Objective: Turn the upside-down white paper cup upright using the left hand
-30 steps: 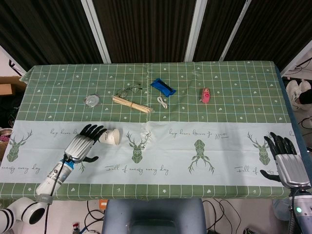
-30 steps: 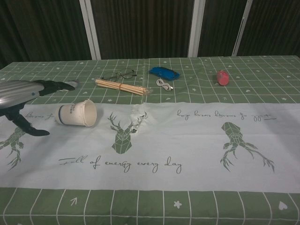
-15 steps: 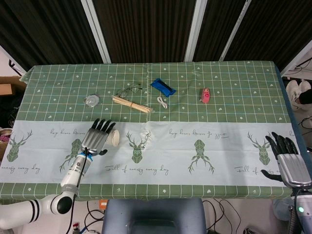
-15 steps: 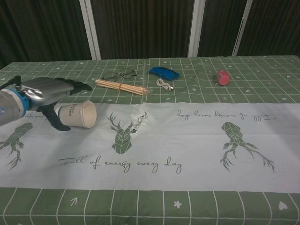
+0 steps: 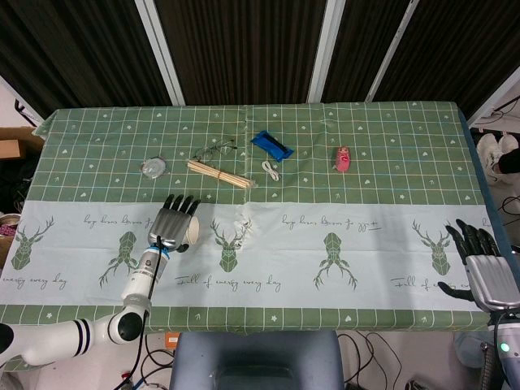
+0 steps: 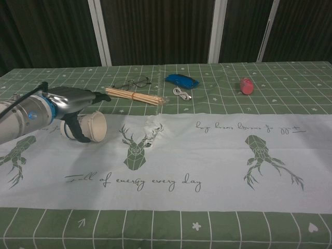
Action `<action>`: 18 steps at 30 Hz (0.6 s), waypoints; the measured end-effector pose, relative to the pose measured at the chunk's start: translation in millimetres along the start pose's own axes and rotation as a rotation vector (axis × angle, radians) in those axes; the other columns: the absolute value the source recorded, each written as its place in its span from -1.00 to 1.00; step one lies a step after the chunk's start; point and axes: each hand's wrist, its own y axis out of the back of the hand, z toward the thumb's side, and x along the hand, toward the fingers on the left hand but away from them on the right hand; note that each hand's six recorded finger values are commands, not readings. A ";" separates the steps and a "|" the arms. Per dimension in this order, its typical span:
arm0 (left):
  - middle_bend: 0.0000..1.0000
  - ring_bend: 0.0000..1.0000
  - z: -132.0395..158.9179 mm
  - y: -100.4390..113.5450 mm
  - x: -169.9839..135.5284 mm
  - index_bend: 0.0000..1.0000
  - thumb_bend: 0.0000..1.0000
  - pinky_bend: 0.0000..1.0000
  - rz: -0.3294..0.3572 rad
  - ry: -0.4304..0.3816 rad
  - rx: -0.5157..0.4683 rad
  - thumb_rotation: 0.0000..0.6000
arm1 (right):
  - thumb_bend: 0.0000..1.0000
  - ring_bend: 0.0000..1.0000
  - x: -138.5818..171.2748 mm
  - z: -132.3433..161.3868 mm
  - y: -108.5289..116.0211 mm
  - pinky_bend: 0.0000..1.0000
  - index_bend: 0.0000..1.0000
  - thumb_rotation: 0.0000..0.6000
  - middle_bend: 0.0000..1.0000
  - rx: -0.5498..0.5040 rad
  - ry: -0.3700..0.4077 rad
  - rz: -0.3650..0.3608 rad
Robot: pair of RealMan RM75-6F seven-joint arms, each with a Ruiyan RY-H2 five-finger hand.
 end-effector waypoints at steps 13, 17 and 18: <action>-0.98 -1.00 -0.3 0.8 3.4 -0.98 -0.67 -0.92 -0.030 0.016 -0.009 1.00 | -0.99 -1.00 -0.5 -0.6 -0.6 -1.00 -1.00 1.00 -1.00 -0.005 -0.006 0.001; -0.95 -0.99 0.2 0.8 5.7 -0.98 -0.67 -0.91 -0.028 0.020 0.009 1.00 | -0.99 -1.00 -0.6 -0.4 -1.1 -1.00 -1.00 1.00 -1.00 -0.003 -0.007 0.004; -0.92 -0.99 0.3 0.8 6.6 -0.97 -0.67 -0.91 -0.025 0.024 0.013 1.00 | -0.99 -1.00 -0.5 -0.6 -1.1 -1.00 -1.00 1.00 -1.00 -0.001 -0.007 0.004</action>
